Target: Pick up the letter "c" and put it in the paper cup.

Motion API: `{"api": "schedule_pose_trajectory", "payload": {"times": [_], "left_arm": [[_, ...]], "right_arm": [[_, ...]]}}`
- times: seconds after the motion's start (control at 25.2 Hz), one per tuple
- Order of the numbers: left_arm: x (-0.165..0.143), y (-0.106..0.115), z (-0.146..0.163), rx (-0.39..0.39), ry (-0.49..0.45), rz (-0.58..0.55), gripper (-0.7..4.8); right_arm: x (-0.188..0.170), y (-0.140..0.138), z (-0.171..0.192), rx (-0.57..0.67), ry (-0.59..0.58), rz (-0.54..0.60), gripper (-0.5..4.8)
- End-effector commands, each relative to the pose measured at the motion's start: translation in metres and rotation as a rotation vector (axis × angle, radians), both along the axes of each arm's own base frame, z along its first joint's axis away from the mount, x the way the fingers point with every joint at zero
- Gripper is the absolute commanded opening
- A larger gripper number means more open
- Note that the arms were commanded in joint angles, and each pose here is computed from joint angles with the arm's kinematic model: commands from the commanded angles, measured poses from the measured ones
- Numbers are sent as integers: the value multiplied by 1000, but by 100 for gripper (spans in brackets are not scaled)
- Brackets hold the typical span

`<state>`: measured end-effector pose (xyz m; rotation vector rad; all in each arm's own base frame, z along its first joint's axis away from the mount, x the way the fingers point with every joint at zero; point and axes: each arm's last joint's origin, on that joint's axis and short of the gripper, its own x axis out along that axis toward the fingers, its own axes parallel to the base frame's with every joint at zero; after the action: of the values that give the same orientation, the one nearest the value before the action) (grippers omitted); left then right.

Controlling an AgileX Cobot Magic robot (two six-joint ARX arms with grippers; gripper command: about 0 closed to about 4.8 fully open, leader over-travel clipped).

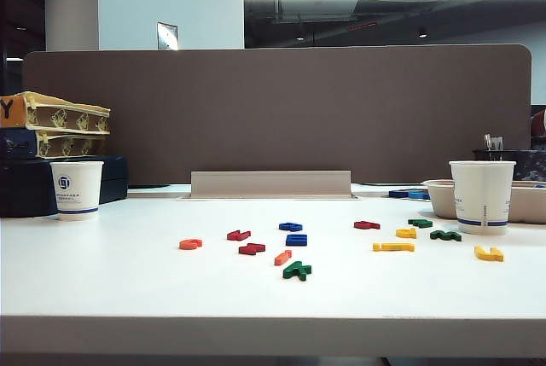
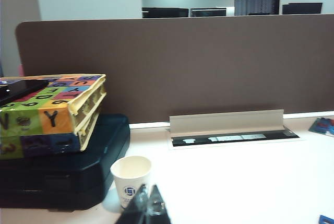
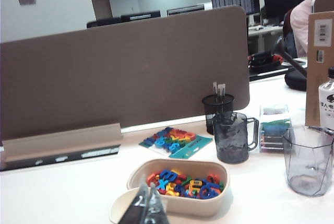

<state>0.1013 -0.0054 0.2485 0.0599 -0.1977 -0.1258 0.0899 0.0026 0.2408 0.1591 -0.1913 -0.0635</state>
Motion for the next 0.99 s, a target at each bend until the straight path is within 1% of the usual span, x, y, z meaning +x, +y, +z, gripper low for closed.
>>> {"api": "schedule_pose_trajectory", "payload": {"times": [0.04,0.12,0.16,0.28,0.36,0.44,0.6,0.67,0.75,0.79,0.99], "left_arm": [[10,-2,13,6,-4,-71,-4],[15,-3,19,10,-8,-94,-5],[20,-5,23,11,-14,-104,-5],[32,-9,32,12,6,-134,-5],[44,-16,37,13,38,-178,-5],[51,-21,39,14,59,-206,-5],[71,-34,36,20,112,-270,-5],[79,-40,30,28,137,-332,-5],[88,-44,24,39,153,-419,-5],[90,-45,23,39,156,-420,-4],[97,-46,15,38,193,-416,-5]], "right_arm": [[8,1,13,28,-3,10,-2],[14,2,17,52,-14,46,-2],[18,4,20,66,-50,109,-1],[26,8,26,96,-104,215,1],[32,9,25,155,-76,266,3],[36,10,26,153,-37,291,3],[51,15,34,129,25,393,6],[62,17,37,103,65,459,14],[77,20,40,4,100,525,14],[80,20,41,-21,106,538,14],[98,21,45,-81,142,533,14]]}}
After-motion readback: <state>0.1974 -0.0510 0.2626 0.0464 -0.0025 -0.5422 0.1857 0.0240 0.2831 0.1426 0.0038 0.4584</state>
